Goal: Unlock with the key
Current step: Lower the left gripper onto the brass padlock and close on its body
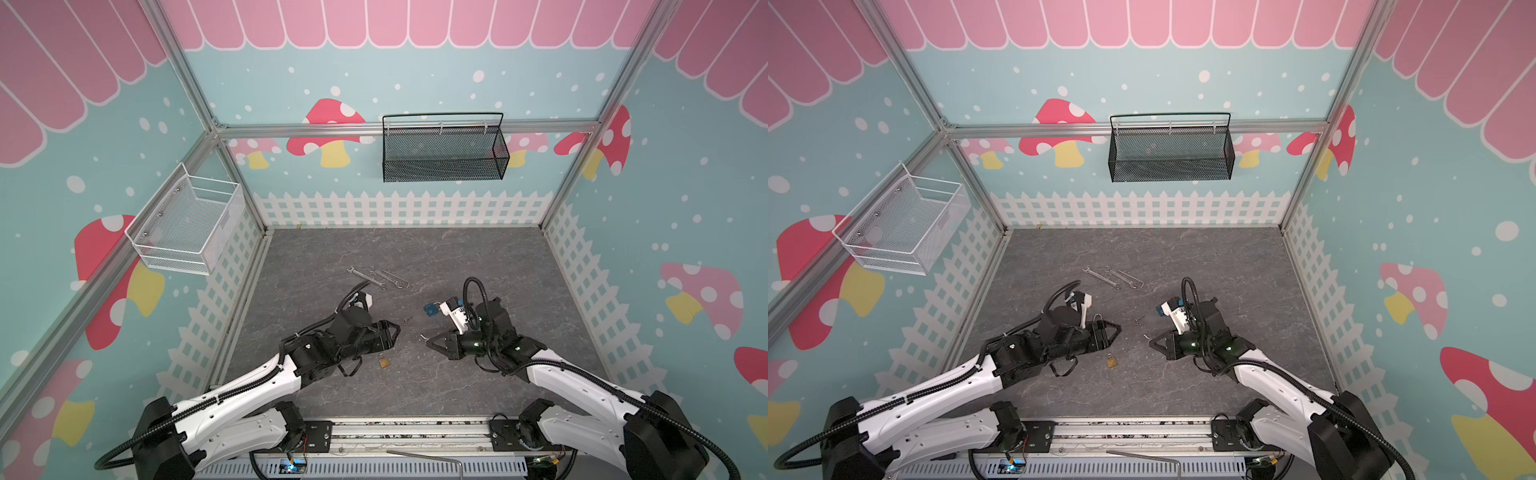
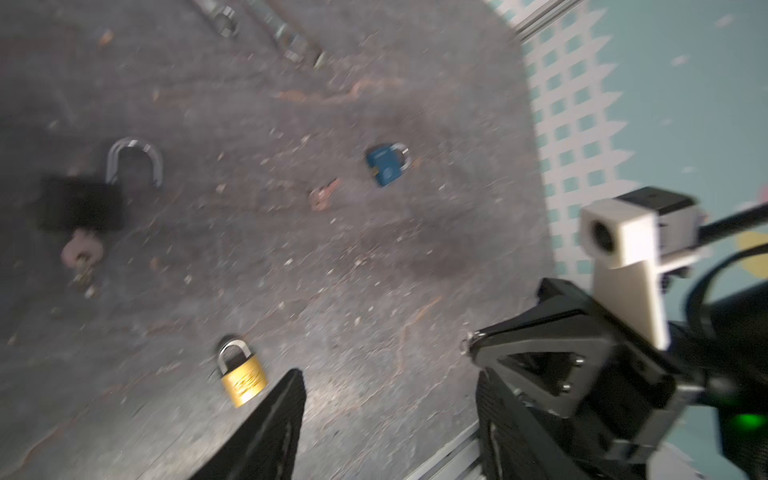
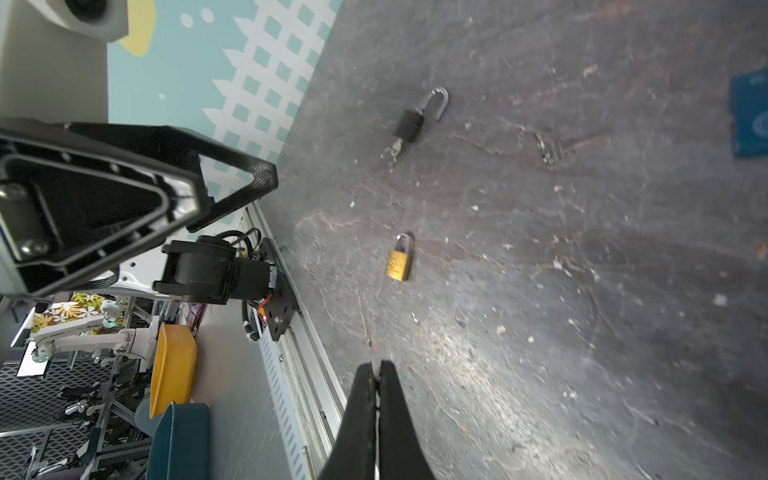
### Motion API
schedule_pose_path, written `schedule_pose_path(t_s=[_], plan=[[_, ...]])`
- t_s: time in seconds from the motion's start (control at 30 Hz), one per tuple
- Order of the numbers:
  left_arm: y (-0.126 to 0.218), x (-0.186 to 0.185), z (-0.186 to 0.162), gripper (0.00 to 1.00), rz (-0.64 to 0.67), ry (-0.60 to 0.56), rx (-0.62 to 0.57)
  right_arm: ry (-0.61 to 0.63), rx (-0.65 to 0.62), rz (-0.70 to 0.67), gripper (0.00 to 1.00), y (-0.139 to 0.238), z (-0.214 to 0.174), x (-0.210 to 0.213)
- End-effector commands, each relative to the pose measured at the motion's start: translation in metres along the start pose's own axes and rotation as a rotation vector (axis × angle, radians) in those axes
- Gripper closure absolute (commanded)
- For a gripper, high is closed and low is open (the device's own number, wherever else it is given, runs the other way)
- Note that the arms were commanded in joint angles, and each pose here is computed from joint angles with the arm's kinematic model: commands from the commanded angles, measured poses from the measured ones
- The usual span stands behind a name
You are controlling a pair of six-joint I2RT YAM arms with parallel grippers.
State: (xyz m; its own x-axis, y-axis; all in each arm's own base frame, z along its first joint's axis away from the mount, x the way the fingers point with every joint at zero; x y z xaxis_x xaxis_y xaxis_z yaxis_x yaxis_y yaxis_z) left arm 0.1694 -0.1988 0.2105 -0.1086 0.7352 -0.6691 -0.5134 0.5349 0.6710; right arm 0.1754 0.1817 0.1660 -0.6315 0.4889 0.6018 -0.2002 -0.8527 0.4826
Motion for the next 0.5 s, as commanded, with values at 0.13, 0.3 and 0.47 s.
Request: schedule_pose_path(t_s=[0.13,0.3,0.47], plan=[[-0.023,0.04,-0.022,0.35,0.416,0.03,0.026,-0.011,0.066,-0.045,1.0,-0.001,-0.028,-0.014],[-0.045,0.036,-0.028,0.35,0.48,0.02,0.039,-0.024,0.093,-0.084,1.0,-0.005,-0.038,-0.022],[-0.066,0.033,-0.032,0.35,0.526,0.017,0.061,-0.022,0.082,-0.014,1.0,-0.007,-0.036,-0.018]])
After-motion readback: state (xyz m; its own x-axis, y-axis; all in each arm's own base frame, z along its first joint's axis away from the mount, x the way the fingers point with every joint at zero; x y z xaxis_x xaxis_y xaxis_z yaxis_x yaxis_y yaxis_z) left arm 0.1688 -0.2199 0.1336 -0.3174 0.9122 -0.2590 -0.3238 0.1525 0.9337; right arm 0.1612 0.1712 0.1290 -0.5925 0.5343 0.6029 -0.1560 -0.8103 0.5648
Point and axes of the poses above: each gripper's point midway between its finger pads, its own y axis back along the fingers, its own x axis along the line the jaws close on, z = x × y, the point moved 8 cm from there along y, back along the fingers, and after that the axes turned 11 degrees about y, right-handed, at the moved point
